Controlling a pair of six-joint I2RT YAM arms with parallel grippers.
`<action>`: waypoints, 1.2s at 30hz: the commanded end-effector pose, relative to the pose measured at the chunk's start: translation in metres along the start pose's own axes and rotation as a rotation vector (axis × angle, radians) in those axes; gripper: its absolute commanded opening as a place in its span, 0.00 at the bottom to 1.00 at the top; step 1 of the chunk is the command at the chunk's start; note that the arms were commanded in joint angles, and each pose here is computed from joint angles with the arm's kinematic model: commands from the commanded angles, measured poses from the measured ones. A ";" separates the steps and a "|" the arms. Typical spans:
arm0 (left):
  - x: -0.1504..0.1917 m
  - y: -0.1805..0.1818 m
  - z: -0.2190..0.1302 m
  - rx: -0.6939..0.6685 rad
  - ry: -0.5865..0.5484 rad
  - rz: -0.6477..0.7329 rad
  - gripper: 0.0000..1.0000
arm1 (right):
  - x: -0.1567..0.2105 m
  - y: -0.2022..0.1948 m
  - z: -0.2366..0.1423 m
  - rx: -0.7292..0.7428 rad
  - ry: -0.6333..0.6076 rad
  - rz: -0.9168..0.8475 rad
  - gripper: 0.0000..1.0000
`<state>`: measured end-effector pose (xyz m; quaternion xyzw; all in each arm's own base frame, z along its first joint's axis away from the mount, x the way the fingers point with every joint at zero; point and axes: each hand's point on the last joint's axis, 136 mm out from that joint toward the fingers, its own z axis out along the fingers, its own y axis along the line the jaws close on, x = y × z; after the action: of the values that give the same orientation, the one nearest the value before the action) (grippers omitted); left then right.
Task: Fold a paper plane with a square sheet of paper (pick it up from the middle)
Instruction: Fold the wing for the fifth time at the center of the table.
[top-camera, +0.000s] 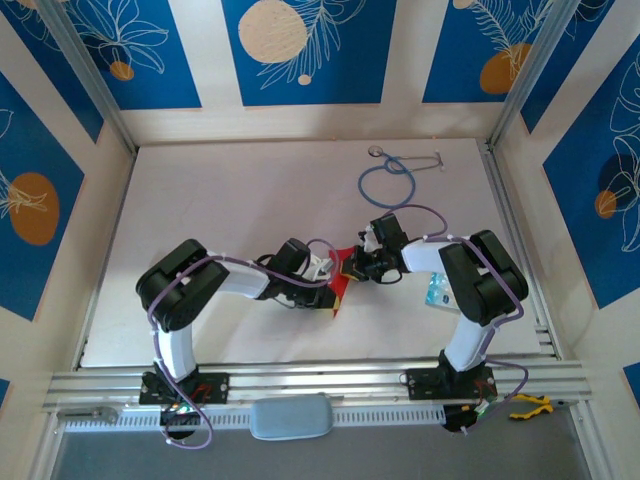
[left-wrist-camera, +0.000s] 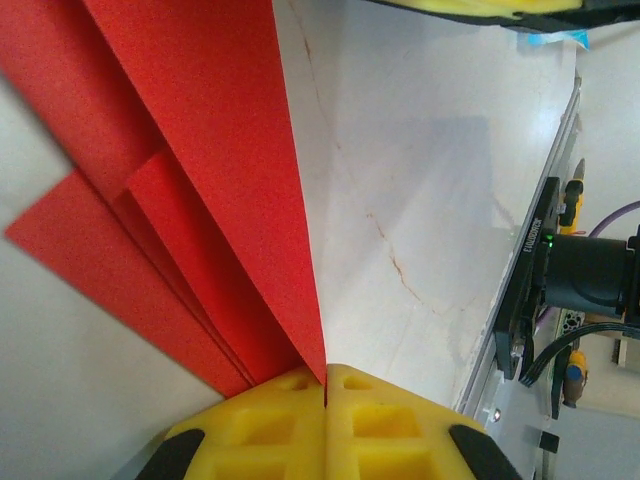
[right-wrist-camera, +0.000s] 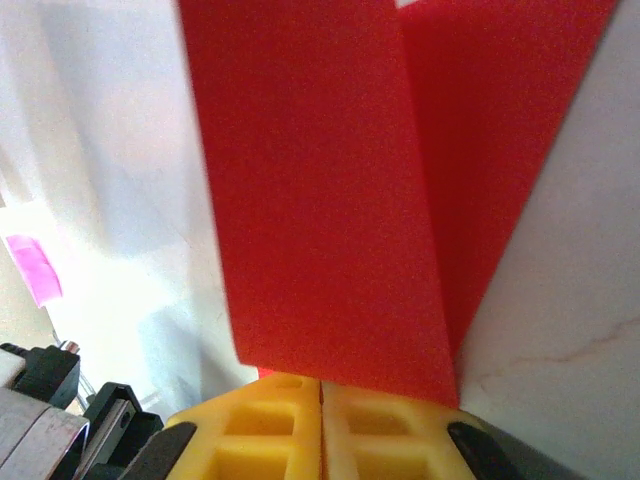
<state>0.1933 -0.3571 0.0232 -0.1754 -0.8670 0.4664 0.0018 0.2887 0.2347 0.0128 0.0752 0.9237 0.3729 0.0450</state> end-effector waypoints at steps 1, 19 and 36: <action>0.051 0.006 0.000 0.003 0.170 -0.086 0.08 | 0.011 -0.041 0.005 0.171 0.009 0.079 0.07; 0.061 -0.001 -0.003 0.011 0.205 -0.042 0.00 | 0.013 -0.047 0.006 0.192 0.008 0.097 0.07; 0.068 -0.010 -0.008 0.020 0.231 0.000 0.00 | 0.015 -0.050 0.007 0.200 0.011 0.106 0.07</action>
<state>0.1553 -0.3426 0.0218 -0.2150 -0.8647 0.4504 0.0572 0.2867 0.2361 0.0124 0.0817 0.9241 0.3711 0.0396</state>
